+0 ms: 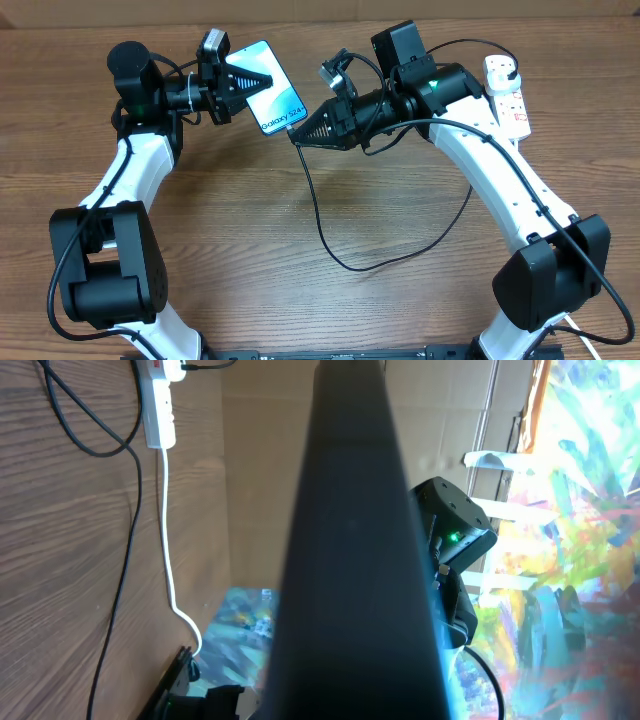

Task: Plug charger to phone and switch on socket

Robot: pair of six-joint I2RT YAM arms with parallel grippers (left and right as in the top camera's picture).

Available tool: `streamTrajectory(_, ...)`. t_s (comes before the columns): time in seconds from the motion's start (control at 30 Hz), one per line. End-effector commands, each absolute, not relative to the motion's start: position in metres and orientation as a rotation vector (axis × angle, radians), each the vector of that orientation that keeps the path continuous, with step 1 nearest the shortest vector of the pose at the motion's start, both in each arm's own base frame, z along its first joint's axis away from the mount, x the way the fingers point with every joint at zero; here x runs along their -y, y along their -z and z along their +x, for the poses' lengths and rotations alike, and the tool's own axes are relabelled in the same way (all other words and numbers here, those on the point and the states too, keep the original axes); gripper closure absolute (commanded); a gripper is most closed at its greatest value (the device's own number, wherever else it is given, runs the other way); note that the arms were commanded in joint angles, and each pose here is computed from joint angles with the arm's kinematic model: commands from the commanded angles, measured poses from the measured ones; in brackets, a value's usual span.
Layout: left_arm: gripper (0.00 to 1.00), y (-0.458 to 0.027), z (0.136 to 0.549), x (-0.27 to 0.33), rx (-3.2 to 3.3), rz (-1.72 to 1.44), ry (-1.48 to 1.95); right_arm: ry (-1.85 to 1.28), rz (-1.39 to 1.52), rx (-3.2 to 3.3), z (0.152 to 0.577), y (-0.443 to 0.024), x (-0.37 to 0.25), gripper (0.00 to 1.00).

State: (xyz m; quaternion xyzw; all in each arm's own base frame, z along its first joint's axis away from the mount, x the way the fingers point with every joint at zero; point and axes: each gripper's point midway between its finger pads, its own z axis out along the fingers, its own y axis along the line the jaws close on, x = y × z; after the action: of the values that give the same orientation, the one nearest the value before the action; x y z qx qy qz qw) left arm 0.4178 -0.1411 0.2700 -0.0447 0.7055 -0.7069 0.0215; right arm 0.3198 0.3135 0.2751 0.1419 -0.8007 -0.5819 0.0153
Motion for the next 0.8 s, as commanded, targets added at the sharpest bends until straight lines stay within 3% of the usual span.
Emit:
streamTrajectory(0.0,0.96,-0.2738,0.4142,0.1414,-2.196,-0.091,2.196,1.825,0.462,2.516,0.3215,-0.2798,-0.3108,0.96)
streamTrajectory(0.77,0.96,-0.2750,0.4140,0.1416,-2.186,-0.063,2.184,1.834,0.451,2.531,0.3267,-0.2810,-0.3123,0.96)
